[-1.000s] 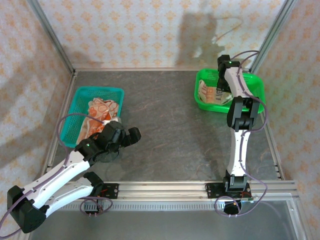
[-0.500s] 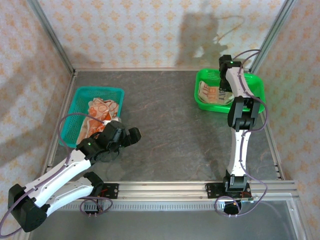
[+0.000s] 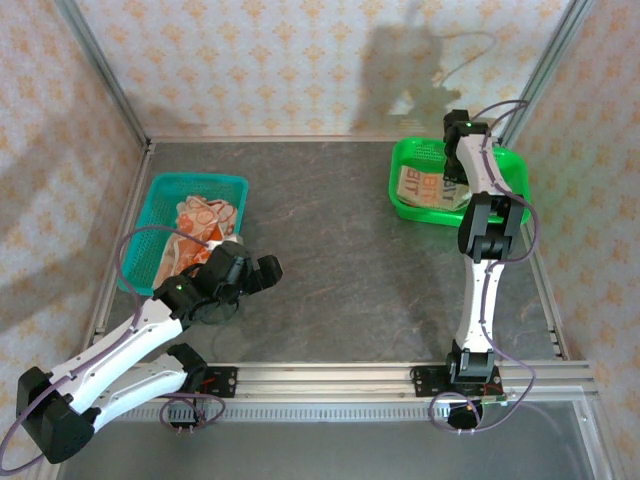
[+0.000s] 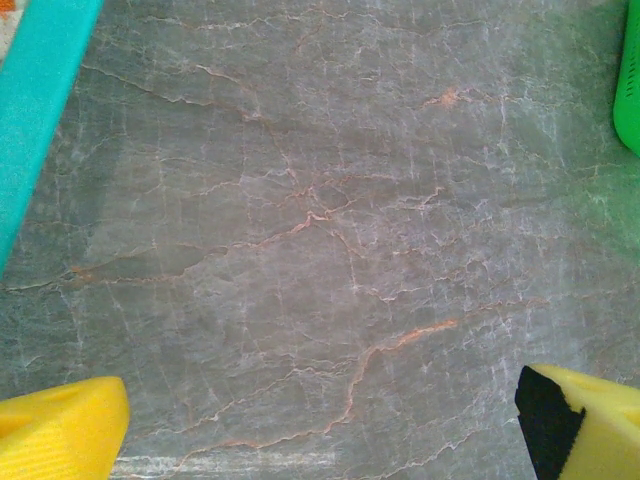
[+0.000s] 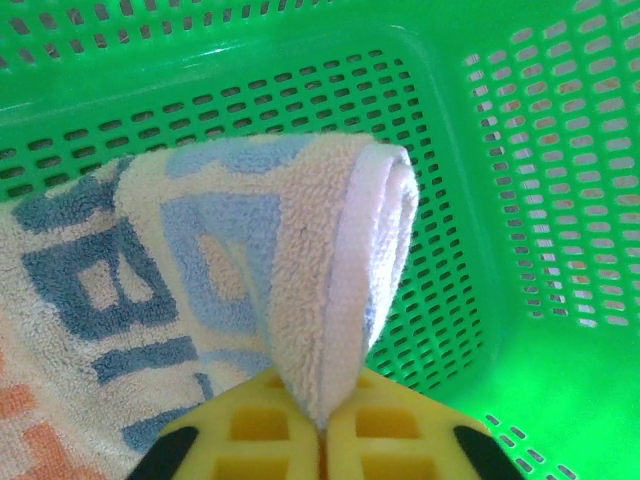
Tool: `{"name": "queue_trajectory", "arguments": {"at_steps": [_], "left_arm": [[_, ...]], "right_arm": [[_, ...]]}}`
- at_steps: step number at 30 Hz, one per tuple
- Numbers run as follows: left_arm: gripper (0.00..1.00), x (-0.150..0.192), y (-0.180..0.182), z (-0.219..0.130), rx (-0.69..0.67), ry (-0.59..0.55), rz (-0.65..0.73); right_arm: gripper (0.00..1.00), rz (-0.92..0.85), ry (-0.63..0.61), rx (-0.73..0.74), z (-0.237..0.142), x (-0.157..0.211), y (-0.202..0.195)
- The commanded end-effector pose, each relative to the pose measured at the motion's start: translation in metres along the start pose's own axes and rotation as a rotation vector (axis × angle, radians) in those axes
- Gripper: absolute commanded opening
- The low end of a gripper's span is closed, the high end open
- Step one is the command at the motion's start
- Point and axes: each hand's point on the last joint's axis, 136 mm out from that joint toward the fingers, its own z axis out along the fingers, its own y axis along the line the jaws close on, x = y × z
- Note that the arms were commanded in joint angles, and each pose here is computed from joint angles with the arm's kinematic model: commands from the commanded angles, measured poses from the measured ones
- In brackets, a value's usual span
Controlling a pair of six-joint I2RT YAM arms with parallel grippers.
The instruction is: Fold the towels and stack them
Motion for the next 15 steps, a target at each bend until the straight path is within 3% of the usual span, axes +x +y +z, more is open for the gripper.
{"name": "queue_trajectory", "arguments": {"at_steps": [1, 3, 8, 15], "left_arm": [[1.0, -0.001, 0.011, -0.001, -0.043, -0.012, 0.016], [1.0, -0.003, 0.012, -0.002, -0.047, -0.016, 0.02], [1.0, -0.009, 0.013, -0.005, -0.069, -0.028, 0.036], [1.0, -0.03, 0.03, -0.011, -0.172, -0.057, 0.032]], "right_arm": [[0.27, 0.04, -0.03, -0.007, -0.018, -0.009, -0.009], [0.3, 0.047, -0.031, -0.024, -0.021, -0.009, -0.007], [0.5, 0.082, -0.052, -0.071, -0.04, -0.012, -0.009], [0.64, 0.112, -0.139, -0.216, -0.089, -0.006, 0.002]]}}
